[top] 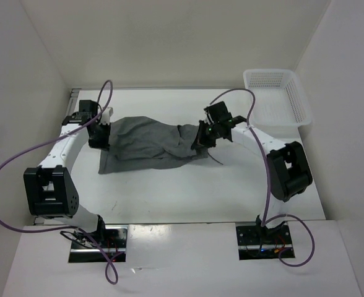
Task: Fold and stack the shorts
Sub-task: Fold the shorts
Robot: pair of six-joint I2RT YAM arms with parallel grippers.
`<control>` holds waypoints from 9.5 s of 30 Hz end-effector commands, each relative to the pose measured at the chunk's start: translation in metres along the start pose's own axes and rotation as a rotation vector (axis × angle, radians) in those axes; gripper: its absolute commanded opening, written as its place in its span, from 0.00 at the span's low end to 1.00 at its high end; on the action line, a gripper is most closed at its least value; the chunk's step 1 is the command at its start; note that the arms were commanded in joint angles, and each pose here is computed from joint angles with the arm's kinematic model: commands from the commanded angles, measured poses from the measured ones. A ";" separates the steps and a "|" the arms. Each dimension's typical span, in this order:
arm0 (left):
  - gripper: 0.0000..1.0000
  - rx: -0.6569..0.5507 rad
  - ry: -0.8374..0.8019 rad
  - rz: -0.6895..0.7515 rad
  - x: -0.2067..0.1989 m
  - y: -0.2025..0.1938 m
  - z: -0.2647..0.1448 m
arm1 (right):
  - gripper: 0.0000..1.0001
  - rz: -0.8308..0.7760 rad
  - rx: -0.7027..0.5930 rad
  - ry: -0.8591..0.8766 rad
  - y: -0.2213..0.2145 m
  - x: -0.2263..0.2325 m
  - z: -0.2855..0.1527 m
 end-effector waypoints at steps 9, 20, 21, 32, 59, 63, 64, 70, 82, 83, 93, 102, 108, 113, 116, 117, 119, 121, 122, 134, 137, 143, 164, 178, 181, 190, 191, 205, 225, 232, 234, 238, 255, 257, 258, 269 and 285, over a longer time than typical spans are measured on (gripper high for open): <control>0.03 0.084 -0.004 -0.087 0.015 -0.020 -0.038 | 0.00 0.085 -0.227 0.027 0.020 -0.039 -0.056; 0.25 0.333 -0.038 0.009 -0.017 -0.083 0.024 | 0.35 0.175 -0.117 -0.085 0.003 -0.087 -0.011; 0.27 0.333 -0.038 0.009 -0.017 -0.083 0.024 | 0.52 0.183 -0.121 -0.088 0.002 -0.088 -0.015; 0.53 0.100 0.045 -0.035 0.007 -0.027 -0.020 | 0.78 0.277 -0.225 0.071 -0.016 -0.066 -0.051; 0.20 -0.115 0.232 -0.074 0.075 0.060 0.127 | 0.26 0.365 -0.147 -0.068 -0.009 -0.097 0.032; 0.18 -0.114 0.265 -0.077 0.079 0.062 0.134 | 0.07 0.365 -0.140 -0.095 -0.007 -0.100 0.036; 0.18 -0.124 0.268 -0.077 0.080 0.064 0.134 | 0.03 0.354 -0.140 -0.096 -0.007 -0.100 0.036; 0.36 -0.148 0.219 -0.060 0.071 0.078 0.116 | 0.00 0.294 -0.170 -0.047 0.007 -0.084 0.024; 0.52 -0.167 0.190 -0.037 0.048 0.059 0.058 | 0.00 0.208 -0.262 -0.030 0.022 -0.063 -0.005; 0.52 -0.131 0.182 -0.038 0.047 0.051 0.064 | 0.00 0.192 -0.269 -0.040 0.024 -0.063 -0.006; 0.53 -0.083 0.035 -0.035 0.034 0.039 0.089 | 0.00 0.159 -0.344 -0.174 0.054 -0.085 -0.049; 0.56 -0.092 -0.148 0.065 -0.011 0.074 0.110 | 0.00 -0.054 -0.468 -0.382 0.089 -0.053 -0.103; 0.56 -0.017 -0.190 0.127 -0.041 0.082 0.146 | 0.00 -0.387 -0.425 -0.450 0.082 0.038 -0.063; 0.48 0.023 -0.113 0.142 -0.041 0.083 0.167 | 0.00 -0.654 -0.350 -0.412 0.047 0.124 -0.009; 0.40 0.034 -0.124 0.141 -0.042 0.082 0.174 | 0.00 -0.753 -0.289 -0.361 0.020 0.155 0.030; 0.39 0.022 -0.131 0.142 -0.042 0.085 0.172 | 0.00 -0.765 -0.268 -0.336 0.015 0.160 0.038; 0.34 0.031 -0.133 0.141 -0.042 0.085 0.174 | 0.00 -0.766 -0.231 -0.304 0.006 0.166 0.058; 0.32 0.022 -0.131 0.142 -0.042 0.088 0.173 | 0.00 -0.794 -0.193 -0.293 -0.009 0.170 0.076; 0.32 0.022 -0.131 0.142 -0.042 0.088 0.173 | 0.00 -0.801 -0.186 -0.278 -0.013 0.174 0.079; 0.38 0.015 -0.066 0.114 -0.023 0.096 0.174 | 0.57 -0.809 -0.098 -0.072 -0.040 0.203 0.093; 0.46 -0.040 0.018 0.079 0.002 0.111 0.157 | 0.59 -0.834 -0.118 0.079 -0.044 0.231 0.063; 0.54 -0.246 0.133 -0.010 0.055 0.142 0.070 | 0.63 -0.855 -0.261 0.234 -0.038 0.260 -0.001; 0.59 -0.080 -0.338 0.236 -0.095 0.075 0.051 | 0.82 -0.485 -0.204 -0.079 -0.067 0.065 0.018; 0.28 0.020 -0.371 0.250 -0.108 0.057 0.082 | 0.75 -0.436 -0.163 -0.214 -0.068 0.036 0.077; 0.07 0.020 -0.371 0.250 -0.108 0.061 0.071 | 0.52 -0.406 -0.171 -0.205 -0.067 0.039 0.083; 0.00 0.077 -0.386 0.186 -0.089 0.048 0.007 | 0.00 -0.363 -0.168 -0.224 -0.080 0.018 0.080; 0.00 0.106 -0.374 0.169 -0.084 0.039 0.015 | 0.00 -0.363 -0.176 -0.214 -0.080 0.019 0.077; 0.30 0.153 -0.275 0.133 -0.064 -0.001 0.079 | 0.54 -0.490 -0.199 -0.168 -0.084 0.019 0.035; 0.70 -0.204 -0.239 0.138 -0.042 0.107 0.025 | 0.00 -0.557 -0.259 -0.009 -0.045 0.090 0.048; 0.53 -0.147 -0.212 0.127 -0.036 0.115 0.089 | 0.00 -0.495 -0.137 -0.063 -0.063 0.059 0.085; 0.45 -0.145 -0.212 0.127 -0.036 0.115 0.095 | 0.00 -0.471 -0.107 -0.094 -0.067 0.050 0.096; 0.27 -0.163 -0.167 0.128 -0.032 0.115 0.112 | 0.00 -0.458 -0.094 -0.130 -0.069 0.041 0.106; 0.55 -0.143 -0.397 0.099 -0.041 0.109 0.032 | 0.00 -0.460 -0.170 -0.198 -0.062 0.039 0.096; 0.58 -0.135 -0.398 0.097 -0.042 0.102 0.029 | 0.00 -0.460 -0.171 -0.198 -0.062 0.039 0.096; 0.59 -0.131 -0.399 0.096 -0.043 0.098 0.028 | 0.00 -0.460 -0.164 -0.192 -0.063 0.040 0.096; 0.63 0.057 -0.339 0.055 -0.035 0.078 0.086 | 0.00 -0.480 -0.162 -0.193 -0.061 0.041 0.095; 0.21 -0.097 -0.352 0.070 -0.025 0.114 0.112 | 0.00 -0.486 -0.088 -0.259 -0.069 0.015 0.113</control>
Point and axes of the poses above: each gripper's point midway between its finger pads, its own z axis out along the fingers, its own x axis along the line the jaws close on, y = z × x, the point moved 9 cm from there along -z, back along the fingers, and after that the axes turned 7 degrees about z, right-handed, at the moved point
